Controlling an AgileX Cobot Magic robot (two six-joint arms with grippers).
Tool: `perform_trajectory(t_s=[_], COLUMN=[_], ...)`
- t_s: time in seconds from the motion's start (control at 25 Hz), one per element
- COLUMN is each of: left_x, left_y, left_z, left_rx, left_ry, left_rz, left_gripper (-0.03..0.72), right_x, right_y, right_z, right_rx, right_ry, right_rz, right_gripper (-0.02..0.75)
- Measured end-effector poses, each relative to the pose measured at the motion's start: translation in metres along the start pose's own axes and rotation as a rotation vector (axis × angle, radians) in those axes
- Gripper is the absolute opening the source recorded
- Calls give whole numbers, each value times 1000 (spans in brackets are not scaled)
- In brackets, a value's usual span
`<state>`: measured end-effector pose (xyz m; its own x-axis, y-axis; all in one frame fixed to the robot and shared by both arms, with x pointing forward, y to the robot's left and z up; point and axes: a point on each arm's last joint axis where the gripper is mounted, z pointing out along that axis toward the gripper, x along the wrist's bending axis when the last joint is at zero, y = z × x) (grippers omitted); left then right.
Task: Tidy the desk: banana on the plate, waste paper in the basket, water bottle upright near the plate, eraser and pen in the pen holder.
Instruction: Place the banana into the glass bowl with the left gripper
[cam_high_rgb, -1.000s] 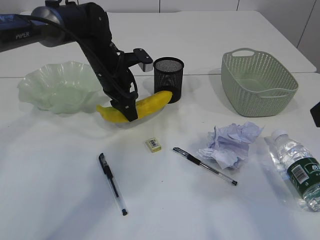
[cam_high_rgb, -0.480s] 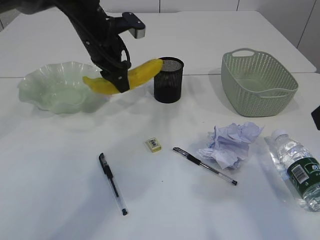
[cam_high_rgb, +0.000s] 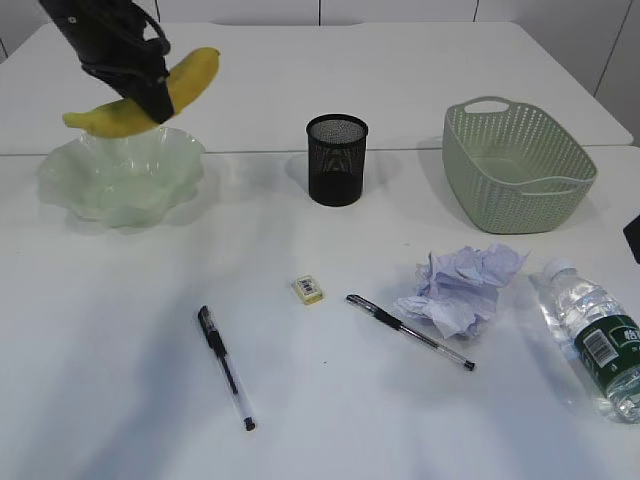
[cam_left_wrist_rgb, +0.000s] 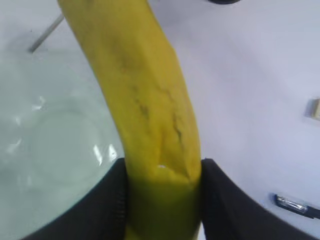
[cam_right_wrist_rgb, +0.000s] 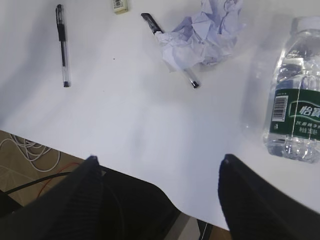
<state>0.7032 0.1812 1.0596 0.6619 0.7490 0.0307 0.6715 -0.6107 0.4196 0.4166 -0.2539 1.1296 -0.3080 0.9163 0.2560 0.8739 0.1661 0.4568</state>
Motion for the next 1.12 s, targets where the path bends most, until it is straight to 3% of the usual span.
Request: perform_trajectory(t_s=[0.24,0.44,1.12], left_x=[40,59,77], left_y=[-21,-32,-44], left_z=[-9,-14,50], left_rx=[4,-7,35], left_ry=[42,67,71], left_rz=[-173,-287,-370], left_gripper=[289,290,296], right_x=[0,1,3], right_y=[0,0,0], right_z=[0,0,0], right_rx=[2,4,0], right_ry=[1,9,30], right_rz=[0,3,10], right_gripper=[536,536,536])
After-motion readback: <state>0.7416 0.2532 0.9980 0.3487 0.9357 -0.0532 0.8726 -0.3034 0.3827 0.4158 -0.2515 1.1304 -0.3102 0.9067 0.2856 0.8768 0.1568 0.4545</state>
